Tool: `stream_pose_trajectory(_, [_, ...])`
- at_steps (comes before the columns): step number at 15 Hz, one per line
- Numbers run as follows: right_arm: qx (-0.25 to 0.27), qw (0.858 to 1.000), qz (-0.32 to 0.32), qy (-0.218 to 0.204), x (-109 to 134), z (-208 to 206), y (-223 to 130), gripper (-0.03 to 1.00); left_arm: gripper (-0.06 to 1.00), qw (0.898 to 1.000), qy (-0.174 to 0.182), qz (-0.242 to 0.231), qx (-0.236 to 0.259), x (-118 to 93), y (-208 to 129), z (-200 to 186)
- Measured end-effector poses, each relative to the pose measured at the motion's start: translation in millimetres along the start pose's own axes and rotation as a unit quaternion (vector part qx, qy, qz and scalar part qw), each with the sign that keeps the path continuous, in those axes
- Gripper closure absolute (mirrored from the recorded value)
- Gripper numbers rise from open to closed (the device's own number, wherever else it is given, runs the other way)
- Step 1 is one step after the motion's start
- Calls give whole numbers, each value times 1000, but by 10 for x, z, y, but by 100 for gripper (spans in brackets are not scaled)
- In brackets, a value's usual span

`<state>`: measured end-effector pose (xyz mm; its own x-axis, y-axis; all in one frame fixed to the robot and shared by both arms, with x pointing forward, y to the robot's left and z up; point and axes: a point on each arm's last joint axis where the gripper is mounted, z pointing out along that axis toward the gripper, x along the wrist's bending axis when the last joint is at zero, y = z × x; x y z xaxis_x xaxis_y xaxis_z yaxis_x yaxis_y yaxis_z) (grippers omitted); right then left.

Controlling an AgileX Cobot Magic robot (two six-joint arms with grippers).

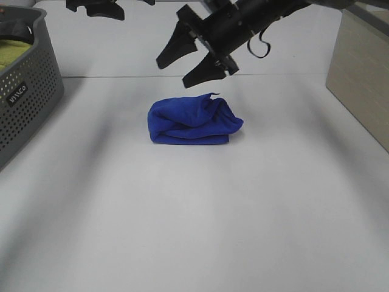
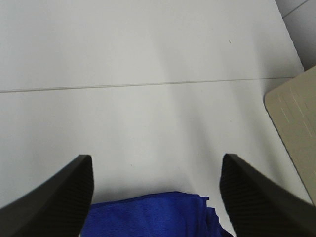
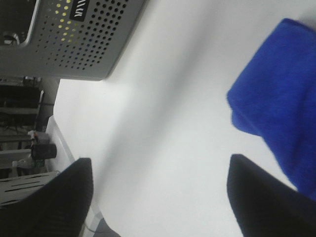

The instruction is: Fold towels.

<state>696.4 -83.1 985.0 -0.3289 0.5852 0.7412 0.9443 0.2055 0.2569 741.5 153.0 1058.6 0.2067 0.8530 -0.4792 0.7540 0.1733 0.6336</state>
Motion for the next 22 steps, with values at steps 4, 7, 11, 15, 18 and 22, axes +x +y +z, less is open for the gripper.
stream_pose_trajectory(4, [36, 997, 65, 27, -496, 454, -90, 23, 26, 1000, 0, -8, 7, 20, 3, -28])
stream_pose_trajectory(7, [23, 993, 110, 23, -948, 351, -84, 23, 25, 1000, 0, -8, 12, 20, -5, -29])
stream_pose_trajectory(11, [-11, 989, 145, 21, -1301, 38, -46, 23, 25, 1000, 0, -8, 15, 19, -11, -29])
stream_pose_trajectory(15, [-20, 990, 136, 19, -1222, -64, -10, 23, 25, 1000, 0, -7, 27, 15, -30, -38])
stream_pose_trajectory(18, [-52, 996, 62, -31, -688, -574, 99, 23, 25, 996, 17, 60, 68, -59, -39, -270])
stream_pose_trajectory(22, [-89, 981, 19, -171, -111, -1278, 24, 23, 25, 985, 74, 102, 117, -151, -21, -741])
